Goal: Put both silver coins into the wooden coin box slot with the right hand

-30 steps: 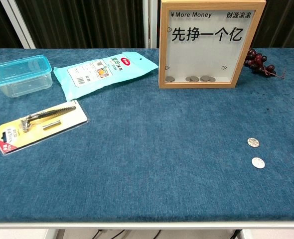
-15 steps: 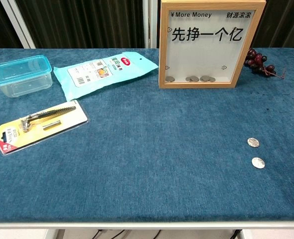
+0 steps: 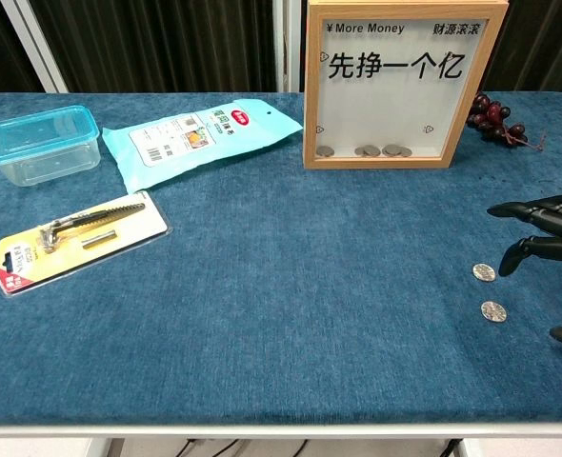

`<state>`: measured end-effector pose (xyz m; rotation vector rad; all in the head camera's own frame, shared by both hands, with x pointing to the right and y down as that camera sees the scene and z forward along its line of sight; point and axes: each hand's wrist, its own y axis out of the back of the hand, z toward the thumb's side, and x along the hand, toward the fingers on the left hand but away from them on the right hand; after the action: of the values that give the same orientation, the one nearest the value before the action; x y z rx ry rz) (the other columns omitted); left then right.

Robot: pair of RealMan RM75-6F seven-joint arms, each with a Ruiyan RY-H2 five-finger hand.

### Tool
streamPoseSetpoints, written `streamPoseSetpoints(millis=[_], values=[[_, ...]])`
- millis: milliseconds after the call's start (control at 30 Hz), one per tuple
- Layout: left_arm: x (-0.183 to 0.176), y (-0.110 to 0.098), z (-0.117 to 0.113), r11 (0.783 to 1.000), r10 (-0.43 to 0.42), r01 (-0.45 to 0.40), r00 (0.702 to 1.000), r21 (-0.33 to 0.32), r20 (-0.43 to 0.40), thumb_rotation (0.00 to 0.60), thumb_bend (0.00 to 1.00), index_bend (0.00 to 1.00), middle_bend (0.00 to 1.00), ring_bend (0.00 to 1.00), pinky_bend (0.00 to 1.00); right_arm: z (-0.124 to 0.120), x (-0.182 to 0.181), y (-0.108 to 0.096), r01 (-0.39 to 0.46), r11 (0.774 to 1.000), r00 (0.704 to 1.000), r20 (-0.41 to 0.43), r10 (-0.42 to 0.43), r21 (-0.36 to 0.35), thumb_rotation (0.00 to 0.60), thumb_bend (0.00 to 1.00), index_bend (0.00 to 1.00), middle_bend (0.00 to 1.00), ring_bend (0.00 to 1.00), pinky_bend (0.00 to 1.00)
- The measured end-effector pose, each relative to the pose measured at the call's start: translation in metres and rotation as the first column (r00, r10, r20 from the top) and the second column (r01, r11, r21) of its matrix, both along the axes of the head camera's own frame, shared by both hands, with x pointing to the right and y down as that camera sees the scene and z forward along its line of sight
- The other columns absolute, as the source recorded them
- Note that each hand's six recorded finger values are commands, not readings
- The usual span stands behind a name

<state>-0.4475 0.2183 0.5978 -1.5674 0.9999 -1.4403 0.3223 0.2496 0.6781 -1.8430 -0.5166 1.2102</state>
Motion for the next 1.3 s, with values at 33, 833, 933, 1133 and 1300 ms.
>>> streamPoseSetpoints(millis=[33,833,933,1133,1300], values=[[0.0,0.0,0.0,1.0,0.0,0.0,1.0,-0.001,0.0,0.6,0.0,0.0,0.0,0.0,0.0,0.001,-0.001,0.0,0.002,1.0,1.0,-0.001,-0.002,0.004,0.6,0.2,0.36,0.0,0.0,0.0],[-0.007,0.001,0.006,1.0,-0.007,0.007,1.0,-0.011,-0.012,0.6,0.0,0.0,0.0,0.0,0.0,0.032,-0.006,0.012,0.004,0.999,1.0,0.022,-0.003,-0.044,0.6,0.3,0.28,0.0,0.0,0.0],[-0.008,0.001,0.006,1.0,-0.008,0.008,1.0,-0.009,-0.013,0.6,0.0,0.0,0.0,0.0,0.0,0.033,-0.008,0.013,0.01,0.999,1.0,0.023,-0.01,-0.036,0.6,0.3,0.28,0.0,0.0,0.0],[-0.008,0.0,0.007,1.0,-0.009,0.009,1.0,-0.01,-0.016,0.6,0.0,0.0,0.0,0.0,0.0,0.034,-0.008,0.013,0.014,1.0,1.0,0.024,-0.014,-0.022,0.6,0.31,0.27,0.0,0.0,0.0],[-0.009,0.0,0.008,1.0,-0.01,0.01,1.0,-0.012,-0.018,0.6,0.0,0.0,0.0,0.0,0.0,0.034,-0.008,0.012,0.013,1.0,0.999,0.029,-0.013,-0.015,0.6,0.31,0.29,0.0,0.0,0.0]])
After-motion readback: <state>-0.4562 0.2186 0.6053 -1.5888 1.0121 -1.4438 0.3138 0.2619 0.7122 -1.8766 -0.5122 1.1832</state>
